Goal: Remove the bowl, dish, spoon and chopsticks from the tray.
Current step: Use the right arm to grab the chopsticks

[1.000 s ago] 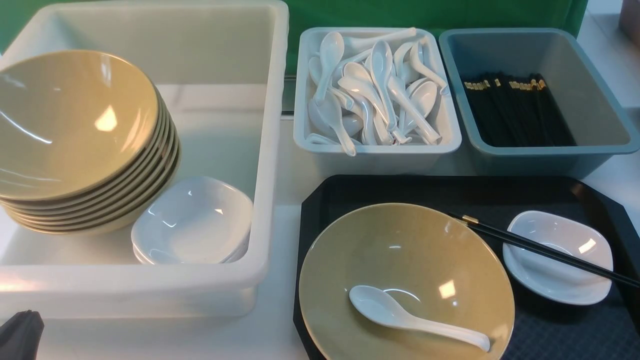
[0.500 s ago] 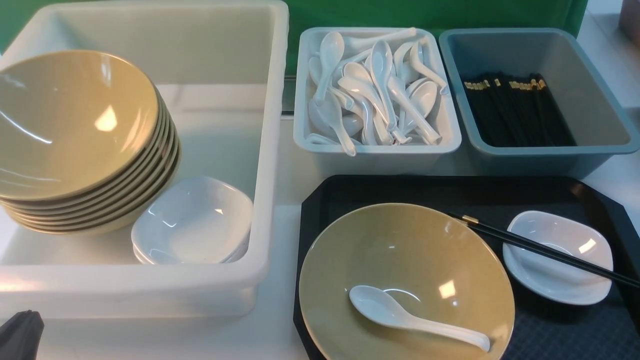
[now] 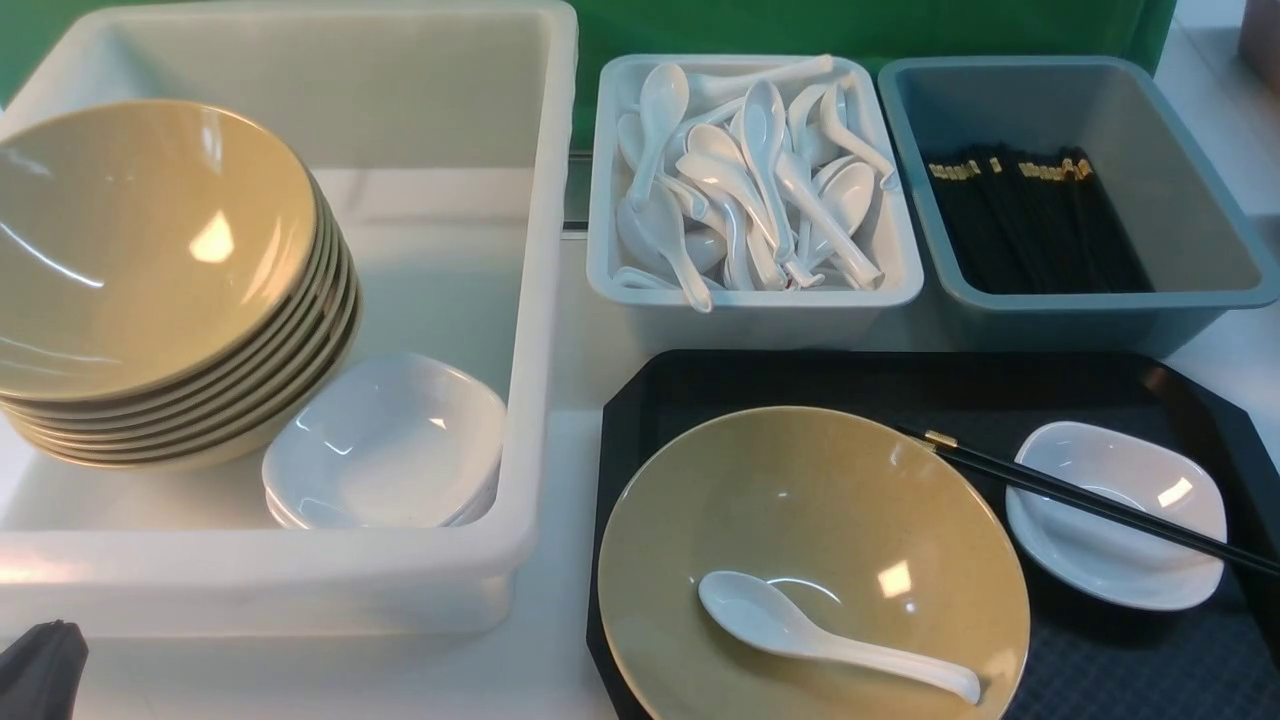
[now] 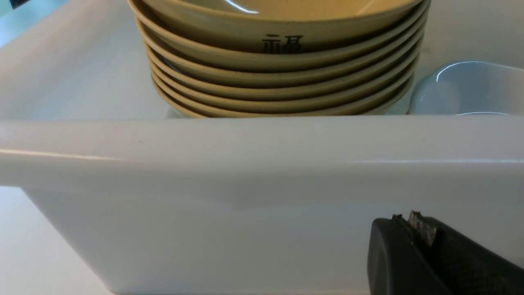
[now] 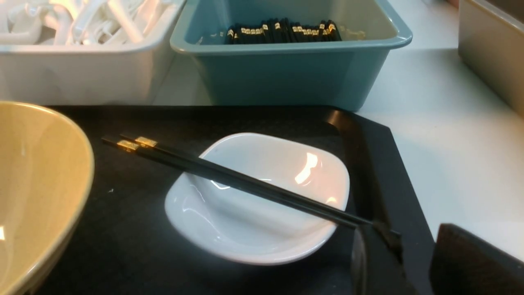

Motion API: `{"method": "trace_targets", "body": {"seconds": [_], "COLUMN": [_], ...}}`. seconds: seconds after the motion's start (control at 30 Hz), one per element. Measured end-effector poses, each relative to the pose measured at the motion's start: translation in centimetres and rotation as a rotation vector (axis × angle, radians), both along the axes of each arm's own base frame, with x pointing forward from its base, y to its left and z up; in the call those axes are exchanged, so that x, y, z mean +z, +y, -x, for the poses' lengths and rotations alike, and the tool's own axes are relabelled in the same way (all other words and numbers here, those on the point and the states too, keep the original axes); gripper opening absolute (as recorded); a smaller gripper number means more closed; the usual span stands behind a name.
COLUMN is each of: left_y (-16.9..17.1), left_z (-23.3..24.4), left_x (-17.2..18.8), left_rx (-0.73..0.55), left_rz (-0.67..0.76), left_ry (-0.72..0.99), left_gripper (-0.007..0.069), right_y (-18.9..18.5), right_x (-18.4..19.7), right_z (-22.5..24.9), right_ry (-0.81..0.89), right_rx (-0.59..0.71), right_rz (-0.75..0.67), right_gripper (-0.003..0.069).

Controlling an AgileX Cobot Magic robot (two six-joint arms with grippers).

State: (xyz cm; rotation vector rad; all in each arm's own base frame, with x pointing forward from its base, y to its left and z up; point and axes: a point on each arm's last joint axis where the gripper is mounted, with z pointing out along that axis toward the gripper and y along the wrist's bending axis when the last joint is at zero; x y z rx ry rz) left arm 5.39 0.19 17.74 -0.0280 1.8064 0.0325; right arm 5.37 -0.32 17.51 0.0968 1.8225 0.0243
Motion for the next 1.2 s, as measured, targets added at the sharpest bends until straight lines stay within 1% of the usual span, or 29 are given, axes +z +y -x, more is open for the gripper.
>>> {"method": "trace_targets", "body": {"seconds": [0.07, 0.1, 0.13, 0.2, 0.23, 0.27, 0.3, 0.37, 0.4, 0.43, 0.47, 0.53, 0.57, 0.6, 0.63, 0.73, 0.8, 0.87, 0.93, 0.97, 1.0, 1.03, 1.07, 1.1, 1.13, 1.2], "left_y": [0.0, -0.1, -0.1, -0.4, -0.6, -0.8, -0.9, -1.4, -1.4, -1.5, -1.6, -1.5, -1.5, -1.5, -1.4, -1.4, -1.5, -1.6, -1.9, -1.9, -2.2, -2.3, -2.6, -2.9, -3.2, -3.4], "left_z": [0.0, 0.0, 0.0, -0.1, -0.1, -0.1, -0.1, -0.2, -0.2, -0.2, -0.2, -0.2, -0.2, -0.2, -0.2, -0.2, -0.2, -0.1, 0.1, 0.2, 0.8, 0.9, 1.5, 1.7, 1.7, 0.8], "left_x": [0.0, 0.1, 0.1, 0.2, 0.4, 0.6, 0.7, 1.2, 1.3, 1.4, 1.7, 1.9, 2.0, 2.0, 2.0, 2.0, 2.0, 2.2, 3.7, 3.9, 6.5, 6.8, 9.0, 10.5, 11.8, 14.3], "left_rx": [0.001, 0.004, 0.005, 0.014, 0.021, 0.029, 0.031, 0.054, 0.057, 0.06, 0.067, 0.072, 0.073, 0.074, 0.075, 0.074, 0.07, 0.044, -0.026, -0.037, -0.127, -0.137, -0.203, -0.239, -0.265, -0.283], "left_rz": [0.009, 0.063, 0.074, 0.278, 0.413, 0.572, 0.662, 1.108, 1.175, 1.268, 1.451, 1.566, 1.581, 1.584, 1.593, 1.612, 1.596, 1.504, 1.367, 1.349, 1.176, 1.155, 1.004, 0.9, 0.787, 0.636], "left_ry": [-0.002, -0.009, -0.009, -0.028, -0.044, -0.059, -0.066, -0.077, -0.077, -0.078, -0.081, -0.095, -0.101, -0.102, -0.107, -0.108, -0.107, -0.104, -0.126, -0.127, -0.186, -0.192, -0.217, -0.213, -0.182, -0.1], "left_gripper": [-0.0008, -0.0008, -0.0008, -0.0008, -0.0008, -0.0008, -0.0008, -0.0008, -0.0008, -0.0008, -0.0008, -0.0008, -0.0008, -0.0008, -0.0008, -0.0008, -0.0008, -0.0008, -0.0008, -0.0008, -0.0008, -0.0008, -0.0008, -0.0008, -0.0008, -0.0008], "right_y": [0.0, 0.0, 0.0, 0.0, 0.0, 0.1, 0.1, 0.3, 0.3, 0.4, 0.5, 0.6, 0.6, 0.6, 0.6, 0.6, 0.6, 0.6, 0.7, 0.7, 0.8, 0.8, 0.9, 0.9, 1.0, 1.1], "right_x": [0.0, 0.0, 0.0, 0.0, 0.0, 0.0, 0.0, 0.0, 0.0, 0.0, 0.1, 0.1, 0.1, 0.1, 0.1, 0.1, 0.1, 0.1, 0.2, 0.2, 0.8, 0.9, 2.3, 3.6, 5.4, 8.1], "right_z": [0.0, 0.0, 0.0, 0.0, 0.0, 0.0, 0.0, 0.0, 0.0, 0.0, 0.0, 0.0, 0.0, 0.0, 0.0, 0.0, 0.0, 0.0, 0.0, 0.0, 0.0, 0.0, 0.2, 0.3, 0.2, -0.2], "right_ry": [0.0, 0.0, 0.0, 0.0, -0.002, -0.005, -0.005, -0.011, -0.012, -0.013, -0.012, -0.009, -0.009, -0.01, -0.009, -0.009, -0.009, -0.009, -0.018, -0.018, -0.021, -0.021, -0.043, -0.063, -0.078, -0.077], "right_rx": [0.0, 0.0, 0.0, -0.003, -0.01, -0.024, -0.028, -0.083, -0.087, -0.107, -0.143, -0.199, -0.21, -0.209, -0.217, -0.208, -0.204, -0.196, -0.169, -0.169, -0.118, -0.111, -0.059, -0.026, 0.007, 0.047], "right_rz": [0.0, 0.0, 0.0, -0.01, -0.045, -0.123, -0.135, -0.44, -0.468, -0.581, -0.779, -1.032, -1.076, -1.077, -1.106, -1.073, -1.055, -1.03, -0.964, -0.965, -0.85, -0.836, -0.74, -0.675, -0.597, -0.467], "right_gripper": [0.0239, 0.0239, 0.0239, 0.0239, 0.0239, 0.0239, 0.0239, 0.0239, 0.0239, 0.0239, 0.0239, 0.0239, 0.0239, 0.0239, 0.0239, 0.0239, 0.0239, 0.0239, 0.0239, 0.0239, 0.0236, 0.0235, 0.0221, 0.0202, 0.0166, 0.0115]}}
